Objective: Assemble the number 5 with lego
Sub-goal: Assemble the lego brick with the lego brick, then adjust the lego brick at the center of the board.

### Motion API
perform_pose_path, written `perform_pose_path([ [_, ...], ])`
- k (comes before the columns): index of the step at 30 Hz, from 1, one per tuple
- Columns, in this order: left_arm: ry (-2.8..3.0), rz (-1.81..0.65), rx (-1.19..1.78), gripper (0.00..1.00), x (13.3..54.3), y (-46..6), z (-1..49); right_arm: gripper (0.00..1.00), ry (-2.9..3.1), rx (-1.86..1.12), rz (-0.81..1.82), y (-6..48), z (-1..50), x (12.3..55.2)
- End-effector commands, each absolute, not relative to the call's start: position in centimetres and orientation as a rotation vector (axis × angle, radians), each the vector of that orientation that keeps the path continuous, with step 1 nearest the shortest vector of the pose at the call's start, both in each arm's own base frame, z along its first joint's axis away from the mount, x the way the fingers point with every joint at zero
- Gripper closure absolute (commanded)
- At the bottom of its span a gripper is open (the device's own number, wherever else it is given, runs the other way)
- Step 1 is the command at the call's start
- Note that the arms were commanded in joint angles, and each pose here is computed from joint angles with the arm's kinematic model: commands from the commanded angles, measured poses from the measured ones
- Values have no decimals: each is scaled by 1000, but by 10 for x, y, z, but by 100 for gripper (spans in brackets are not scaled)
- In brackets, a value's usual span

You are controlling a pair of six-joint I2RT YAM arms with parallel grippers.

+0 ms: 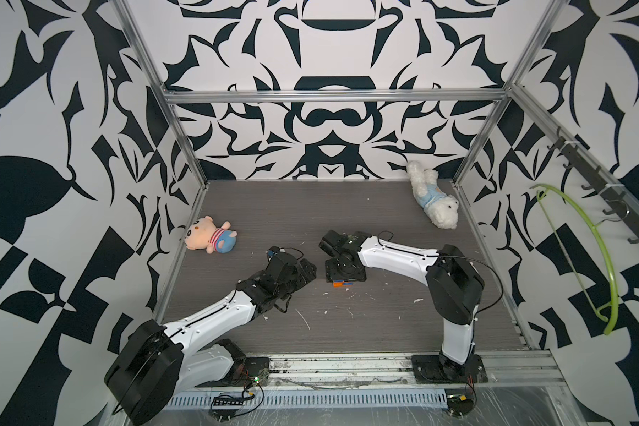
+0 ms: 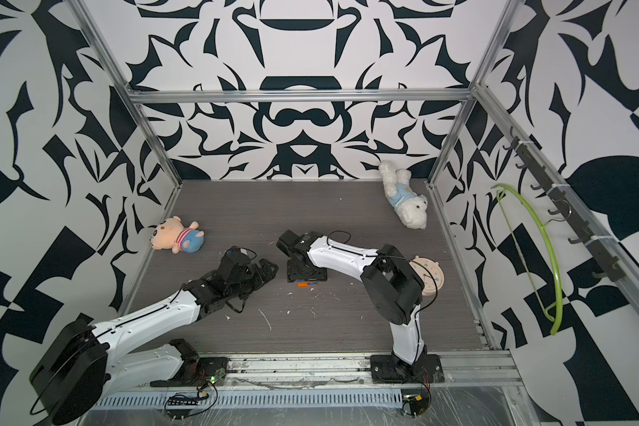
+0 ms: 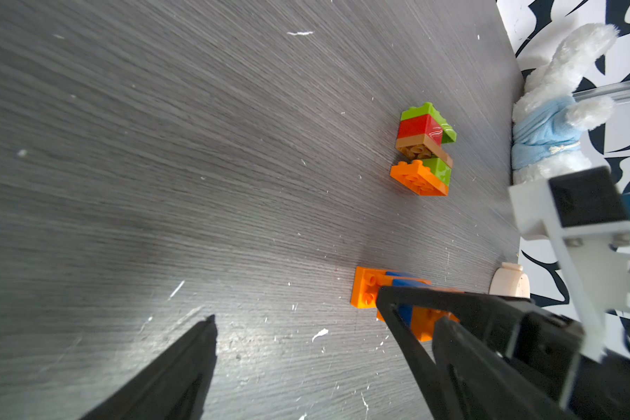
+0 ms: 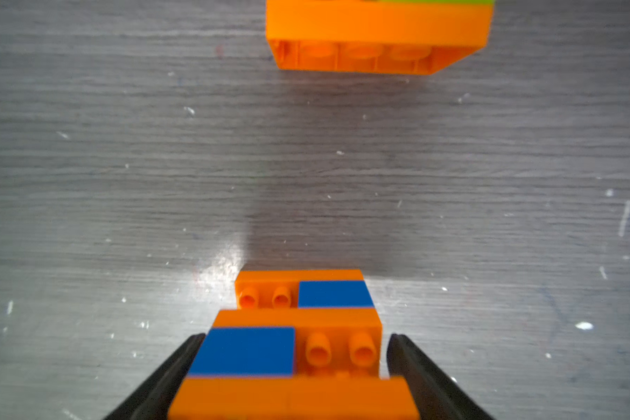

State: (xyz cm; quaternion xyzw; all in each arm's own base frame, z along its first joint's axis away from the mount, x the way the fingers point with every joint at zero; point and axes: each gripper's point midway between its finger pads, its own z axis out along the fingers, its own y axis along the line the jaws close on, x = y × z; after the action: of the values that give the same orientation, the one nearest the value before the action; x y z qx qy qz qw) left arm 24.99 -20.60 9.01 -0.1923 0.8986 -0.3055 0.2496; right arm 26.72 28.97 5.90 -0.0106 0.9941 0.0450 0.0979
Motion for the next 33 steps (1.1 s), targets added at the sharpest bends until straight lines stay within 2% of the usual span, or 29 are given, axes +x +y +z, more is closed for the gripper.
perform_pose_path([
  [1, 2440, -809, -507, 1, 253, -204, 97, 15, 2862, -31, 203, 282, 98, 269],
  [5, 2441, -831, -460, 1, 254, -210, 103, 12, 2746, -75, 267, 271, 128, 272],
  [7, 2438, -847, -424, 1, 255, -214, 108, 6, 2657, -88, 318, 259, 145, 275],
  [13, 2419, -902, -302, 1, 254, -235, 121, 9, 2426, -231, 433, 223, 165, 292],
  [18, 2437, -881, -243, 1, 247, -249, 119, 9, 2324, -790, 446, 237, 142, 273],
  [22, 2437, -877, -239, 1, 246, -253, 118, 11, 2255, -1058, 552, 247, 127, 254],
  [27, 2434, -861, -250, 1, 245, -250, 117, 16, 2114, -1234, 576, 258, 118, 249],
  [33, 2445, -831, -233, 1, 246, -249, 119, 19, 2097, -1373, 389, 253, 93, 268],
])
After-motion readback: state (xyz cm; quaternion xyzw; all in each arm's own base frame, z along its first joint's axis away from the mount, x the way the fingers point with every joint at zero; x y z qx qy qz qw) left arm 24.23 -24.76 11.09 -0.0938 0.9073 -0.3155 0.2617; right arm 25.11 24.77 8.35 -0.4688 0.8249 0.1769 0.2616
